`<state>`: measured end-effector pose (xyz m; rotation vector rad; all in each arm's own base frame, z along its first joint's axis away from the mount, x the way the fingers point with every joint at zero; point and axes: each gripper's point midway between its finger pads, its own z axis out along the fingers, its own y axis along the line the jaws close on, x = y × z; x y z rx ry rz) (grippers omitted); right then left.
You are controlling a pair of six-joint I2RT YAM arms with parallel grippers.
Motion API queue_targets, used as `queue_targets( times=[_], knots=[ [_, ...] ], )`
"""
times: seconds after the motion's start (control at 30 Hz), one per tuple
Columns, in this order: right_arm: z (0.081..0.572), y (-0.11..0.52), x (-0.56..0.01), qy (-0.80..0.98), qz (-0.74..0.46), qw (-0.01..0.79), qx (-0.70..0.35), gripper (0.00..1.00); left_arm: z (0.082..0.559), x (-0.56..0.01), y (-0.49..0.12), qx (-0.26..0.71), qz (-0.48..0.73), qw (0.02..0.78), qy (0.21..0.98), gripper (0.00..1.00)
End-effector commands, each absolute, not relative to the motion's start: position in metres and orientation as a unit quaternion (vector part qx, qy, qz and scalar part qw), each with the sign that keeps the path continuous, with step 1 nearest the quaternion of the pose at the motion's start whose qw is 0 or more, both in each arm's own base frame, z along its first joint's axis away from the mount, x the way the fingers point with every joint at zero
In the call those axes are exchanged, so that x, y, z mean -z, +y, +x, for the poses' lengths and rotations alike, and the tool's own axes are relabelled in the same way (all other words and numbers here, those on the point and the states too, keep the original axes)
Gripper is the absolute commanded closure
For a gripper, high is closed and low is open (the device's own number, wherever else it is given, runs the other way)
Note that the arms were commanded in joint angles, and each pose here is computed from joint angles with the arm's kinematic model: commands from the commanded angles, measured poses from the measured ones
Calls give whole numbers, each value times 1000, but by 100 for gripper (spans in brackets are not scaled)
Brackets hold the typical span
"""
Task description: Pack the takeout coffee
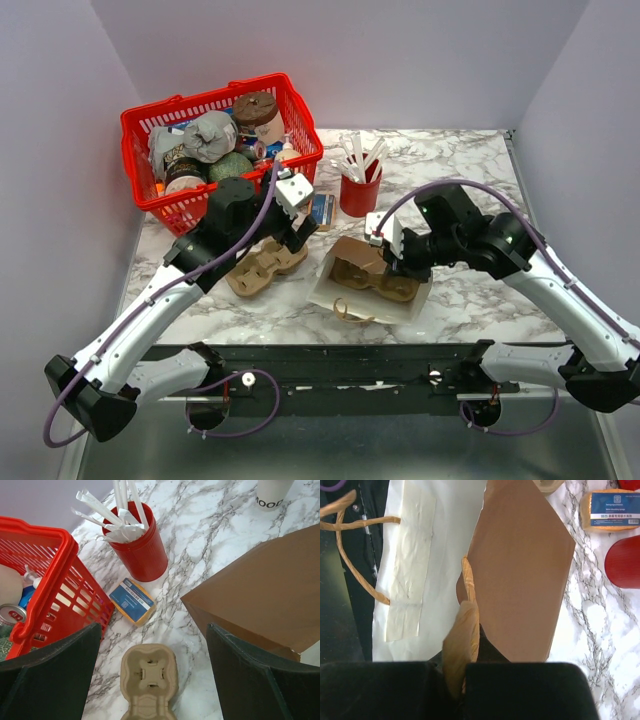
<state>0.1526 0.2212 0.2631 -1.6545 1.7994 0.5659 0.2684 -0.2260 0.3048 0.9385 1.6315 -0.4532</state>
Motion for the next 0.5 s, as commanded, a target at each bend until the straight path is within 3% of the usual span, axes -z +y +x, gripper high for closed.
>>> queue_targets(
  times=[0.0,0.17,0.3,0.4,0.47],
  knots=[
    [158,219,-272,698,-610,317,-200,99,266,-317,-231,225,385,573,687,7],
    [174,219,-272,708,-602,318,-185,99,263,-328,-227,247,388,559,690,7],
    [216,202,-271,756,-535,315,-210,96,259,-330,-227,250,412,557,676,6],
    [255,191,-280,779,-498,323,-202,57,256,-335,-234,261,440,551,660,6],
    [275,190,-314,769,-484,367,-198,43,253,-341,-237,262,470,550,639,6]
  ],
)
